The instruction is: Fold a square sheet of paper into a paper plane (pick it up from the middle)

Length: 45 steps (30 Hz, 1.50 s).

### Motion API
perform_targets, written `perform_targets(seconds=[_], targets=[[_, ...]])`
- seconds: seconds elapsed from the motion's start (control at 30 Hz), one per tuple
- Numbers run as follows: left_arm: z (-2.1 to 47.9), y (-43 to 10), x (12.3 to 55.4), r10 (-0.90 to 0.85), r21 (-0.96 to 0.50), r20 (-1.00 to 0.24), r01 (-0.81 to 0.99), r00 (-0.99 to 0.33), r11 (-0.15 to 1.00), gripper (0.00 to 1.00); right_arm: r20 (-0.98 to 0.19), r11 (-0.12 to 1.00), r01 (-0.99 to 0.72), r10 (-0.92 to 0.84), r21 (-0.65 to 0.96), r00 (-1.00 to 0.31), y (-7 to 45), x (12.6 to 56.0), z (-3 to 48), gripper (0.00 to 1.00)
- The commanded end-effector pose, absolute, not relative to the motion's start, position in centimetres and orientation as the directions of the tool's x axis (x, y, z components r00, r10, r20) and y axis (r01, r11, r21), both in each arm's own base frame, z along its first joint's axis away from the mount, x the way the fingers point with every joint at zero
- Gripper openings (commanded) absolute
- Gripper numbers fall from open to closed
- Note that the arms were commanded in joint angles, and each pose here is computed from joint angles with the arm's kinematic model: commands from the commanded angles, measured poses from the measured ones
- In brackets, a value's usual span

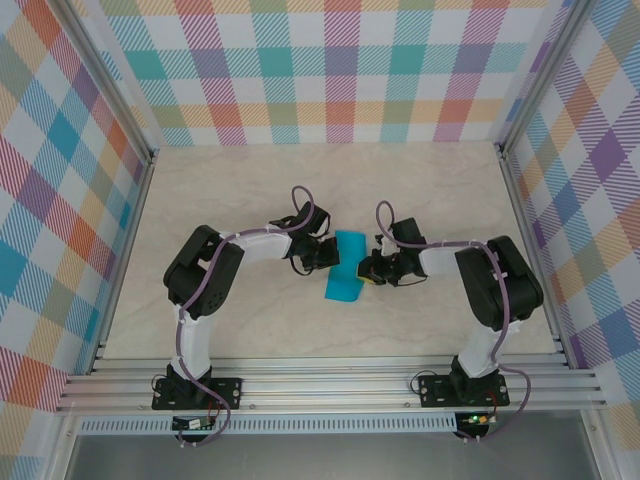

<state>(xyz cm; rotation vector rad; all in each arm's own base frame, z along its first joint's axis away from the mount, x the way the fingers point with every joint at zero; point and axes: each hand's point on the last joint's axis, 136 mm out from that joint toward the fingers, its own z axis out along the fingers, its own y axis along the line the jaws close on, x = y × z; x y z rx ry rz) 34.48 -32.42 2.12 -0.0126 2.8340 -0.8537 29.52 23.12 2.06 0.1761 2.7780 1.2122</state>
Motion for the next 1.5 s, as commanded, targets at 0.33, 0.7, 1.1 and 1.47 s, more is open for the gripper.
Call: perform_targets(seconds=[0.33, 0.7, 1.1, 1.47], targets=[[-1.4, -30.6, 31.5, -0.026, -0.462, -0.075, 0.012, -0.997, 0.887, 0.0, -0.05, 0.582, 0.029, 0.12, 0.813, -0.991, 24.4, 29.0, 3.1, 0.1], [-1.4, -30.6, 31.5, -0.02, -0.462, -0.075, 0.017, -0.997, 0.887, 0.0, -0.047, 0.613, 0.035, 0.116, 0.789, -0.992, 23.4, 27.6, 1.2, 0.1], [-1.4, -30.6, 31.5, -0.018, -0.459, -0.075, 0.018, -0.997, 0.888, 0.0, -0.071, 0.573, -0.003, 0.097, 0.82, -0.993, 24.5, 27.2, 3.9, 0.11], [-1.5, -30.6, 31.5, -0.018, -0.46, -0.074, 0.018, -0.997, 0.888, 0.0, -0.01, 0.64, 0.046, 0.083, 0.767, -0.997, 23.4, 25.3, -0.4, 0.1]])
